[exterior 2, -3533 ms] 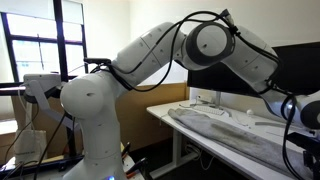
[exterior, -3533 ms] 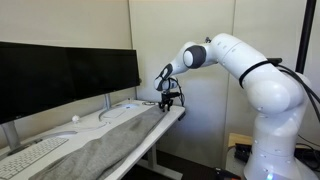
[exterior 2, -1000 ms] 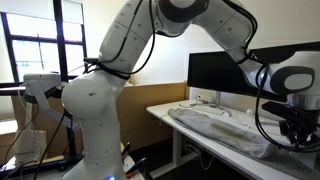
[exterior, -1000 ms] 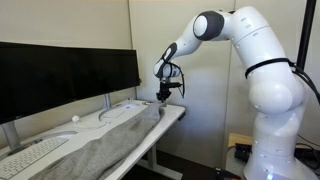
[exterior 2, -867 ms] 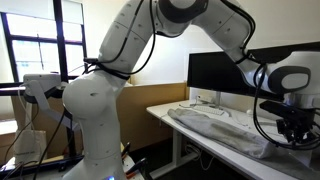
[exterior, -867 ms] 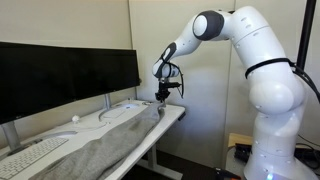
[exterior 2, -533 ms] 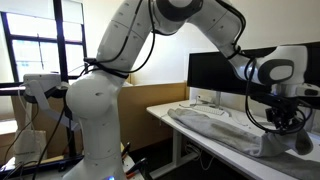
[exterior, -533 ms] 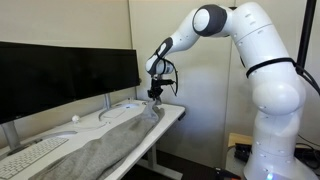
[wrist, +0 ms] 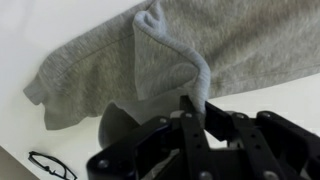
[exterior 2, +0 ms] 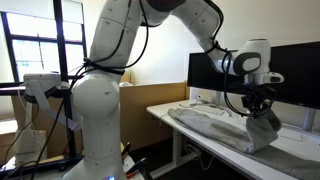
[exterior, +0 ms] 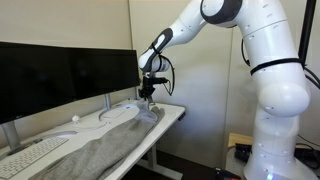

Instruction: Fold the towel on the table

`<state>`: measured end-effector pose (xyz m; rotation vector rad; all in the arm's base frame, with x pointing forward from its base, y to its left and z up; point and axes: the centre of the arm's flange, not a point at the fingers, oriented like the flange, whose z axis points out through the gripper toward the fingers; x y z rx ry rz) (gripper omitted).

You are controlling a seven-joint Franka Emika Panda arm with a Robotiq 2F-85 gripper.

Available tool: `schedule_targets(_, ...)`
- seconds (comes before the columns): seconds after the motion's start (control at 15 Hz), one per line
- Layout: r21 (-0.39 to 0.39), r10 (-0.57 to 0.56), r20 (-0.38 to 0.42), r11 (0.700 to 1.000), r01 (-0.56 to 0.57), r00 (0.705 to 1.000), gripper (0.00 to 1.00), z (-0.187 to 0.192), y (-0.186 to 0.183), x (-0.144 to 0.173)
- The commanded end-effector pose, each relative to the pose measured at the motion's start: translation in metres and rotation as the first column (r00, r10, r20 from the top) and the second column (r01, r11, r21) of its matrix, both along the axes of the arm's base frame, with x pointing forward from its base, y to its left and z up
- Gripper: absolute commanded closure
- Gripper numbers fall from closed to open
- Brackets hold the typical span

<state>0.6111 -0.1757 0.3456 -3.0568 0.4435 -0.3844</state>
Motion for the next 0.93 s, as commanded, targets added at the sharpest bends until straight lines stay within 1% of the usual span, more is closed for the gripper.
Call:
schedule_targets(0.0,-0.027,0.062,0.019,0.998,-0.062,0.998,0.91,0.006,0.049,-0.048)
schedule_targets(0.33,-0.067,0.16,0.01,0.985,-0.159,0.987,0.91,-0.002,0.103,-0.069)
schedule_targets(0.47,-0.088,0.186,0.02,0.979,-0.183,0.982,0.91,-0.006,0.12,-0.07)
schedule_targets(0.73,-0.105,0.227,0.012,0.969,-0.224,0.974,0.91,-0.015,0.159,-0.069)
schedule_targets(0.87,-0.112,0.23,0.033,0.968,-0.225,0.973,0.91,-0.018,0.184,-0.07)
